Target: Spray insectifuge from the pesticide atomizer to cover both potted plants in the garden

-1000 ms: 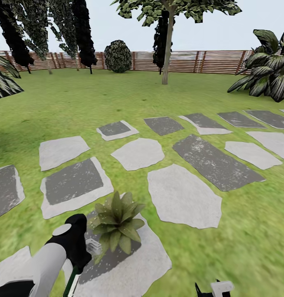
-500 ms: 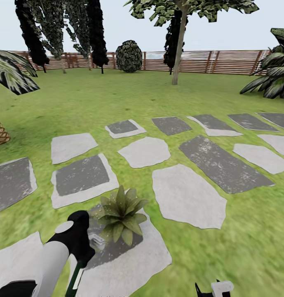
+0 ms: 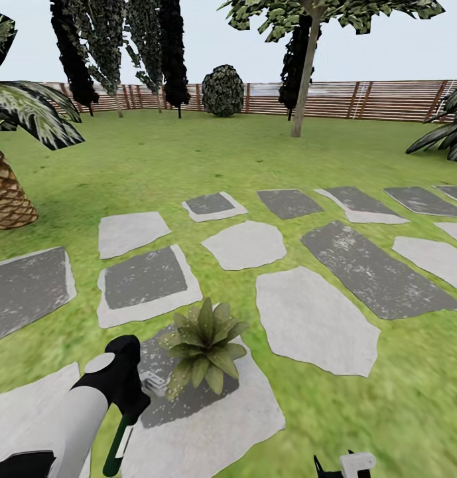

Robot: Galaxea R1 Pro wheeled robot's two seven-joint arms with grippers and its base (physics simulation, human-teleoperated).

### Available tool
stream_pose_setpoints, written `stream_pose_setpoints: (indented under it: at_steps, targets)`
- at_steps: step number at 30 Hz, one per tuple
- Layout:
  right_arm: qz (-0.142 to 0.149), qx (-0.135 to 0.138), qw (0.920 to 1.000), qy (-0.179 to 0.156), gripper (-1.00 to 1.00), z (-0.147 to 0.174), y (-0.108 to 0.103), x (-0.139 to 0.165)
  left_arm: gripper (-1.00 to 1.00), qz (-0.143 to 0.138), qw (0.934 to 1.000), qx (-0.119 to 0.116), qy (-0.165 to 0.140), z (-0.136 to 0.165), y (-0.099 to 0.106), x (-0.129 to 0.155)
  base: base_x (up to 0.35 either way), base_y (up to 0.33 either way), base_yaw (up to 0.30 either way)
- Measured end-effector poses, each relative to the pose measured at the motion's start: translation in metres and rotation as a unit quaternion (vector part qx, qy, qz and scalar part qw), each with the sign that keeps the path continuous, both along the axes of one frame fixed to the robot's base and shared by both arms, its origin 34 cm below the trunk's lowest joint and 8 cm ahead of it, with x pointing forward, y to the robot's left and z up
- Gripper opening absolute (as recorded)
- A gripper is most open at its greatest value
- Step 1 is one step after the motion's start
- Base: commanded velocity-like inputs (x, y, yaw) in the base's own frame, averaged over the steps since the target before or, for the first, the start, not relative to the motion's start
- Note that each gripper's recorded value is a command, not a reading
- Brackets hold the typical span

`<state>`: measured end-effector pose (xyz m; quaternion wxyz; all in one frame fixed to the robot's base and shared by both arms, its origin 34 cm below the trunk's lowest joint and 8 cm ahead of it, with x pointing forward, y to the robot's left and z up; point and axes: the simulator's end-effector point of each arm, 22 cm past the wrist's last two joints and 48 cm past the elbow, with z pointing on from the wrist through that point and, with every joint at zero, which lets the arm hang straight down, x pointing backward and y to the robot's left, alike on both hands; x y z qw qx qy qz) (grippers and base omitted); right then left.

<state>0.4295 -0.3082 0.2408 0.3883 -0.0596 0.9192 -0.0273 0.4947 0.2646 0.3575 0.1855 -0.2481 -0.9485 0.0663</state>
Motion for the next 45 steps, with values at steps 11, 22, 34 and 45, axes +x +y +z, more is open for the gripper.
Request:
stream_pose_setpoints:
  at_steps: [11,22,34,45]
  targets:
    - [0.0,0.0,1.0,0.0,1.0,0.0,0.0,0.0,-1.0,-0.007,0.9999,-0.008,-0.003,0.002,-0.015,0.004,0.226,-0.104,0.066]
    - [0.0,0.0,1.0,-0.001,1.0,0.0,0.0,0.0,-1.0,-0.008,0.9999,-0.008,-0.002,0.002,-0.015,0.003,0.015,-0.266,0.119]
    - [0.0,0.0,1.0,0.0,1.0,0.0,0.0,0.0,-1.0,-0.003,0.9999,-0.01,-0.002,0.002,-0.015,0.003,-0.009,-0.024,0.188]
    - [0.0,0.0,1.0,0.002,1.0,-0.002,0.0,-0.001,-1.0,-0.005,0.9999,-0.01,0.002,-0.001,-0.016,0.001,0.132,-0.142,0.182]
